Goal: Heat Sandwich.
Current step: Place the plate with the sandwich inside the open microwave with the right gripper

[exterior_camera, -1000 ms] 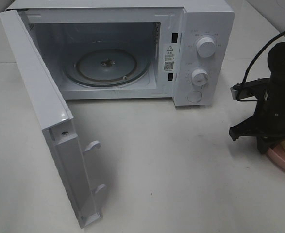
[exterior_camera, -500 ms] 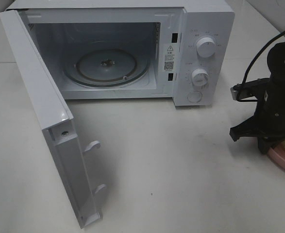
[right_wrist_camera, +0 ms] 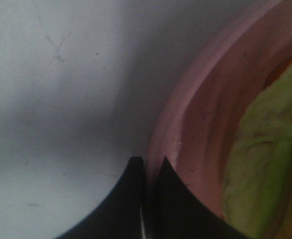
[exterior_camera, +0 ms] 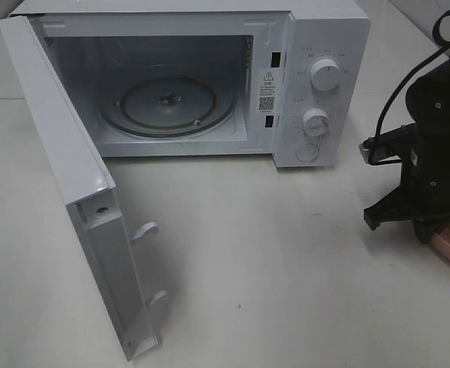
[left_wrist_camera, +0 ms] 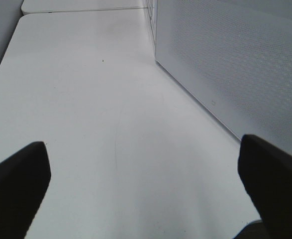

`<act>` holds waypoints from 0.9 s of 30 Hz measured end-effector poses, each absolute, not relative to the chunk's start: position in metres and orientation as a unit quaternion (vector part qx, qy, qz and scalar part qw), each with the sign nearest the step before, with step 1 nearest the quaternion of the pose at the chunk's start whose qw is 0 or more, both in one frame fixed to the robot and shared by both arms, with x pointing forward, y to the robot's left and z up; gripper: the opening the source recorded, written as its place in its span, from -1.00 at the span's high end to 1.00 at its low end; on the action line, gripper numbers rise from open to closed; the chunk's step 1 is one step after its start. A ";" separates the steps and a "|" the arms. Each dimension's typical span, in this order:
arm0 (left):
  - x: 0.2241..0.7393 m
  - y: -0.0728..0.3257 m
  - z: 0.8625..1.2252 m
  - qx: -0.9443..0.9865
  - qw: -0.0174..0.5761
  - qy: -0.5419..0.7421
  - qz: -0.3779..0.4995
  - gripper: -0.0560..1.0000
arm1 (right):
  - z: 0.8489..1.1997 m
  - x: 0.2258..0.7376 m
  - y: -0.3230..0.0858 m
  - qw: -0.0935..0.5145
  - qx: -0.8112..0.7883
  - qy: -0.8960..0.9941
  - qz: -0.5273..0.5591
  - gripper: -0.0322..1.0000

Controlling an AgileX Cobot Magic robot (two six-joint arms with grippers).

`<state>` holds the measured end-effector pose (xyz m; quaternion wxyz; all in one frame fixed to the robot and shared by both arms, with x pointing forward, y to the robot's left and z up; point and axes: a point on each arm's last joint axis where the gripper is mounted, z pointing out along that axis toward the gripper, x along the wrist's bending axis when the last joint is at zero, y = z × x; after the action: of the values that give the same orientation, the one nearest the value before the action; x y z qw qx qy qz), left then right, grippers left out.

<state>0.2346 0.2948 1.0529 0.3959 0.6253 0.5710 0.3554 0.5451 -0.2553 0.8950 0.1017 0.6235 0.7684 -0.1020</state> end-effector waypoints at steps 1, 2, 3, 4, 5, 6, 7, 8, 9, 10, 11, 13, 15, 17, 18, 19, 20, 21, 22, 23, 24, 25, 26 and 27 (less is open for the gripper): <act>0.235 0.295 1.053 0.625 0.396 0.571 0.355 -0.94 | 0.895 0.545 -0.255 0.102 0.624 0.768 -0.102 0.89; 0.235 0.295 1.053 0.625 0.396 0.571 0.355 -0.94 | 0.898 0.544 -0.253 0.107 0.622 0.769 -0.105 0.89; 0.235 0.295 1.053 0.625 0.396 0.571 0.355 -0.94 | 0.900 0.544 -0.251 0.111 0.619 0.771 -0.105 0.89; 0.235 0.295 1.053 0.625 0.396 0.571 0.355 -0.94 | 0.902 0.543 -0.250 0.114 0.617 0.771 -0.107 0.89; 0.235 0.295 1.053 0.625 0.396 0.571 0.355 -0.94 | 0.905 0.541 -0.248 0.119 0.610 0.775 -0.113 0.89; 0.235 0.295 1.053 0.625 0.396 0.571 0.355 -0.94 | 0.905 0.541 -0.248 0.119 0.610 0.775 -0.113 0.89; 0.235 0.295 1.053 0.625 0.396 0.571 0.355 -0.94 | 0.907 0.540 -0.246 0.121 0.608 0.776 -0.115 0.89; 0.235 0.295 1.053 0.625 0.396 0.571 0.355 -0.94 | 0.908 0.539 -0.244 0.121 0.605 0.778 -0.119 0.89; 0.235 0.295 1.053 0.625 0.396 0.571 0.355 -0.94 | 0.909 0.538 -0.242 0.120 0.603 0.779 -0.123 0.89; 0.235 0.295 1.053 0.625 0.396 0.571 0.355 -0.94 | 0.909 0.538 -0.242 0.120 0.603 0.779 -0.123 0.89; 0.235 0.295 1.053 0.625 0.396 0.571 0.355 -0.94 | 0.910 0.535 -0.239 0.120 0.599 0.781 -0.129 0.89; 0.235 0.295 1.053 0.625 0.396 0.571 0.355 -0.94 | 0.913 0.533 -0.235 0.121 0.595 0.784 -0.130 0.89; 0.235 0.295 1.053 0.625 0.396 0.571 0.355 -0.94 | 0.917 0.530 -0.232 0.124 0.591 0.787 -0.128 0.89; 0.235 0.295 1.053 0.625 0.396 0.571 0.355 -0.94 | 0.922 0.525 -0.230 0.128 0.587 0.789 -0.124 0.89; 0.235 0.295 1.053 0.625 0.396 0.571 0.355 -0.94 | 0.925 0.519 -0.228 0.130 0.582 0.793 -0.122 0.89; 0.235 0.295 1.053 0.625 0.396 0.571 0.355 -0.94 | 0.925 0.519 -0.228 0.130 0.582 0.793 -0.122 0.89; 0.235 0.295 1.053 0.625 0.396 0.571 0.355 -0.94 | 0.925 0.515 -0.228 0.130 0.580 0.795 -0.124 0.89; 0.235 0.295 1.053 0.625 0.396 0.571 0.355 -0.94 | 0.926 0.512 -0.227 0.130 0.577 0.796 -0.126 0.89; 0.235 0.295 1.053 0.625 0.396 0.571 0.355 -0.94 | 0.926 0.506 -0.226 0.129 0.573 0.799 -0.129 0.89; 0.235 0.295 1.053 0.625 0.396 0.571 0.355 -0.94 | 0.926 0.506 -0.226 0.129 0.573 0.799 -0.129 0.89; 0.235 0.295 1.053 0.625 0.396 0.571 0.355 -0.94 | 0.927 0.503 -0.225 0.128 0.571 0.801 -0.130 0.89; 0.235 0.295 1.053 0.625 0.396 0.571 0.355 -0.94 | 0.927 0.500 -0.225 0.128 0.568 0.803 -0.130 0.89; 0.235 0.295 1.053 0.625 0.396 0.571 0.355 -0.94 | 0.929 0.493 -0.222 0.130 0.562 0.807 -0.129 0.89; 0.235 0.295 1.053 0.625 0.396 0.571 0.355 -0.94 | 0.930 0.490 -0.221 0.131 0.559 0.809 -0.129 0.89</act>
<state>0.2346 0.2948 1.0529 0.3959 0.6253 0.5710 0.3554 0.4904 -0.2209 0.9298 0.1306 0.5590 0.8087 -0.1286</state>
